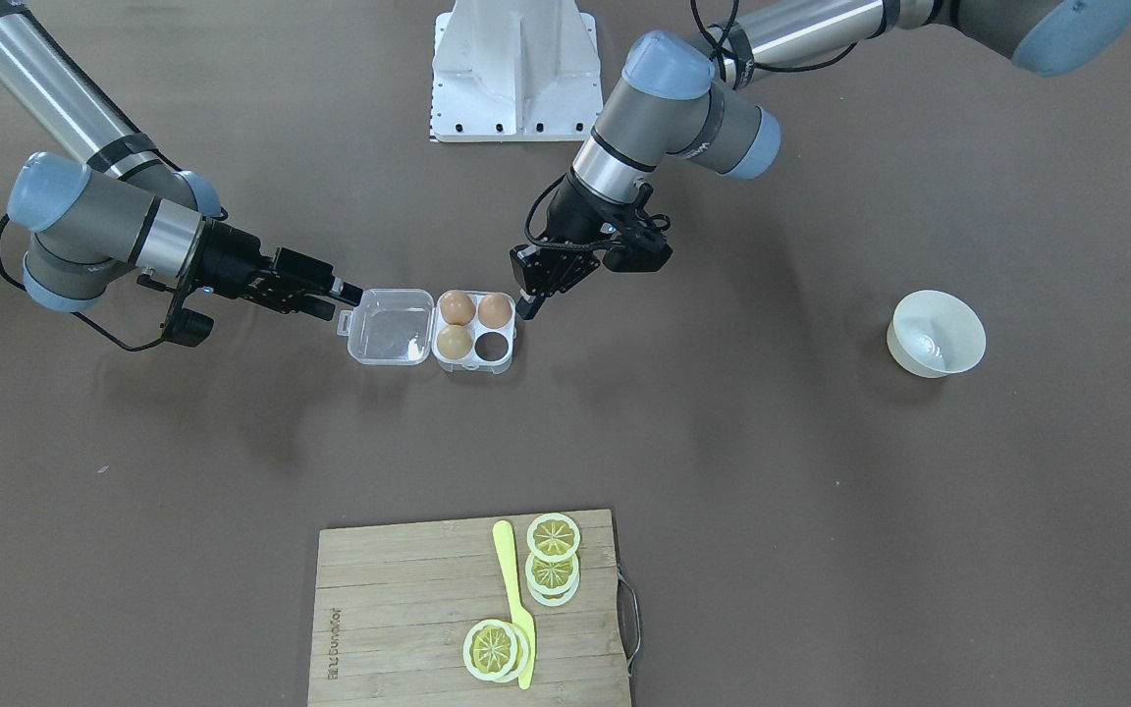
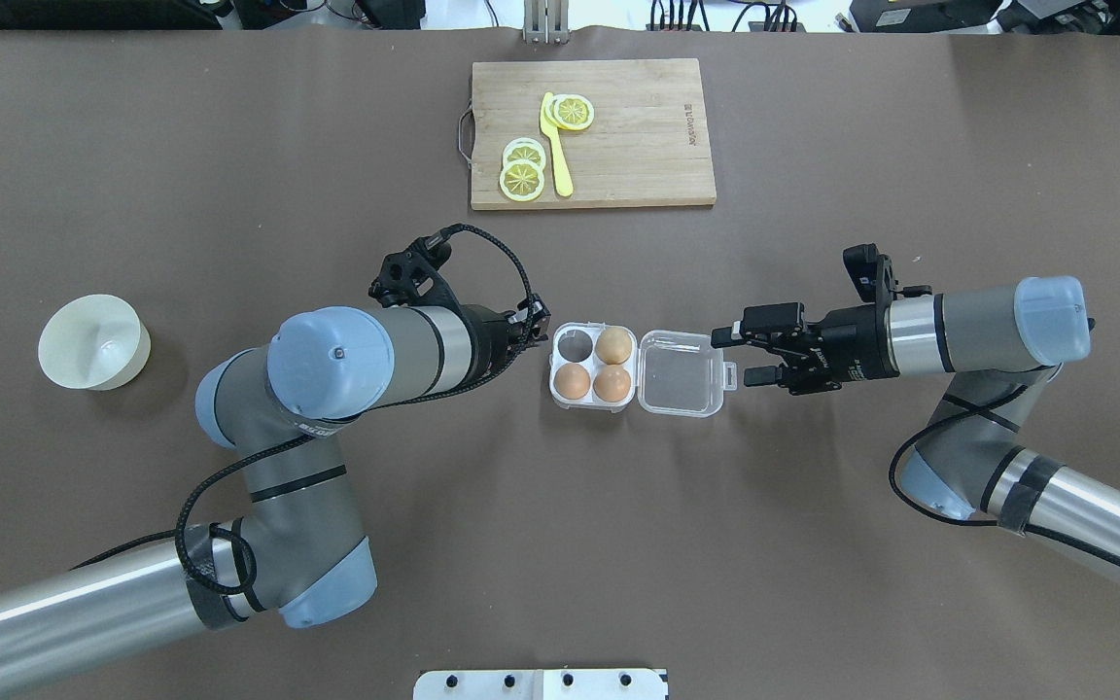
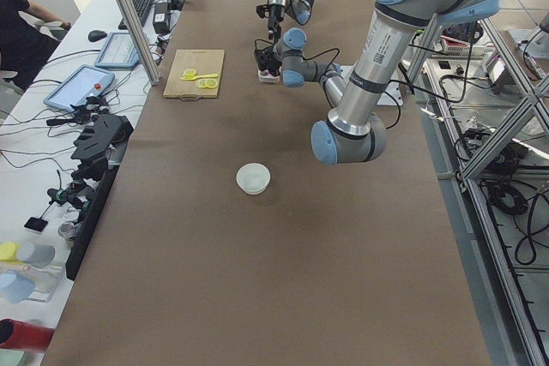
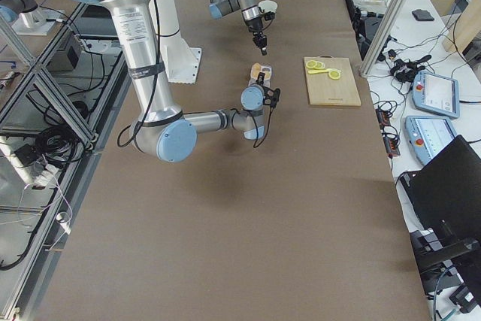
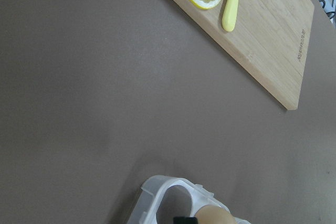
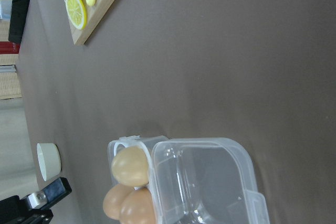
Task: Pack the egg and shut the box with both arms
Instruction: 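Grasp the edge of the clear lid with the right gripper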
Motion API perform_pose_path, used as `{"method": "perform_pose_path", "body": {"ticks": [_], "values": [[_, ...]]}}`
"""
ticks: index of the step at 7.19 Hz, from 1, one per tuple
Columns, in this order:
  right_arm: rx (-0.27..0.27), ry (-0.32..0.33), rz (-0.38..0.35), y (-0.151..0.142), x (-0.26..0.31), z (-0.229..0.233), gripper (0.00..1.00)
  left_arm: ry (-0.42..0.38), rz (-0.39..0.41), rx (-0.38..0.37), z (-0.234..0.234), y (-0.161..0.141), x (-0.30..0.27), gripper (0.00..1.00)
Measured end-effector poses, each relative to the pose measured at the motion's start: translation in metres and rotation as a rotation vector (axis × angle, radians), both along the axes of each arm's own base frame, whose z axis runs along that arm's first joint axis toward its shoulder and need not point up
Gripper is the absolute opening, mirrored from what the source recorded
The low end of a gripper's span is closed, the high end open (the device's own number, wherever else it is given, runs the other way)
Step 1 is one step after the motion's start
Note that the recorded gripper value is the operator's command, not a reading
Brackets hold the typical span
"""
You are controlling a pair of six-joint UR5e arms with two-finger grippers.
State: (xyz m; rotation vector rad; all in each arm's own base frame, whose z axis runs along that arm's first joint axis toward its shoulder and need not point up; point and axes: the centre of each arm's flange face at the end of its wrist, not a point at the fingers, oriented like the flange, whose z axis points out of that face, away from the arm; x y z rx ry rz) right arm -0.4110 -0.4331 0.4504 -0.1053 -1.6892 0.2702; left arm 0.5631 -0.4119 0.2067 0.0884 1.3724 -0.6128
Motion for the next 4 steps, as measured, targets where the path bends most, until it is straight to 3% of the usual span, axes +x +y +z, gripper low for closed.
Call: {"method": "perform_pose_path", "body": {"ticks": [4], "values": [[-0.017, 0.022, 0.000, 0.001, 0.002, 0.021, 0.86, -0.012, 0.000, -0.007, -0.003, 0.000, 0.001, 0.00]]}}
